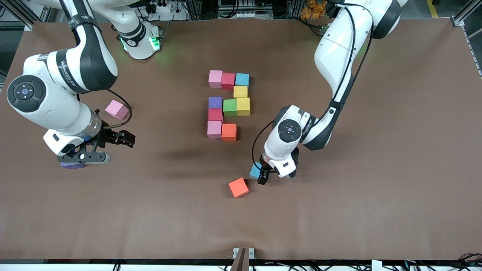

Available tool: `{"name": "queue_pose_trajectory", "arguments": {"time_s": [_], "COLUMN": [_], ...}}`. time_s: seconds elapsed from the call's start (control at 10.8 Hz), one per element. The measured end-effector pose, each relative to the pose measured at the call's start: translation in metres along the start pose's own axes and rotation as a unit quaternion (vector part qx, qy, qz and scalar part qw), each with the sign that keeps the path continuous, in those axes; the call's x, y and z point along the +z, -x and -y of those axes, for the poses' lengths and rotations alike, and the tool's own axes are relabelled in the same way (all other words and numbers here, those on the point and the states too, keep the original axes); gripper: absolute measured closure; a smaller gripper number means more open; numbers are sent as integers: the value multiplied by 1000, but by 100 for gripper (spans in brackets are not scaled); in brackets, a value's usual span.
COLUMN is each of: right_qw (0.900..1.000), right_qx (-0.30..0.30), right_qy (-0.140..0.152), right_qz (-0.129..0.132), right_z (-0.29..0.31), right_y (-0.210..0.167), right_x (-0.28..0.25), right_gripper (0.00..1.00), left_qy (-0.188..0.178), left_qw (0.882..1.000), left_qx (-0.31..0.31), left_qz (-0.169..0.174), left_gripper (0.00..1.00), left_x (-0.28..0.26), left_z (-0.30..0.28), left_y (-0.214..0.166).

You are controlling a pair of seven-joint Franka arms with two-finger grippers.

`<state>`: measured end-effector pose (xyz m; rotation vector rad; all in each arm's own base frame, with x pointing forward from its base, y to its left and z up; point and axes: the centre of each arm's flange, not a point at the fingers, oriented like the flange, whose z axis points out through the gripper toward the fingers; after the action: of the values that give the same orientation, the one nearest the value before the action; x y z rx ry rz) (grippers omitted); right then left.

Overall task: Form number 2 with 11 blocks
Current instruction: 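Lower the open left gripper over the cyan block, then grasp the cyan block with the left gripper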

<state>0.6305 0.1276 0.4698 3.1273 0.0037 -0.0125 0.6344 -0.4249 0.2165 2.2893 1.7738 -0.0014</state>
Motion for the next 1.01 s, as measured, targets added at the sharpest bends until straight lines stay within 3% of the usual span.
{"name": "queue_pose_trajectory", "arguments": {"time_s": [1.01], "right_qw": [1000], "right_qx": [0], "right_qy": [1], "right_qz": [5], "right_z": [1], "right_y": [-1], "right_x": [6], "right_gripper": [0], "left_qy": [-5], "left_qw": [998], "left_qx": [66], "left_qz": [-10], "left_gripper": [0], "left_x": [10], "left_z": [1], "left_y": [-10]}}
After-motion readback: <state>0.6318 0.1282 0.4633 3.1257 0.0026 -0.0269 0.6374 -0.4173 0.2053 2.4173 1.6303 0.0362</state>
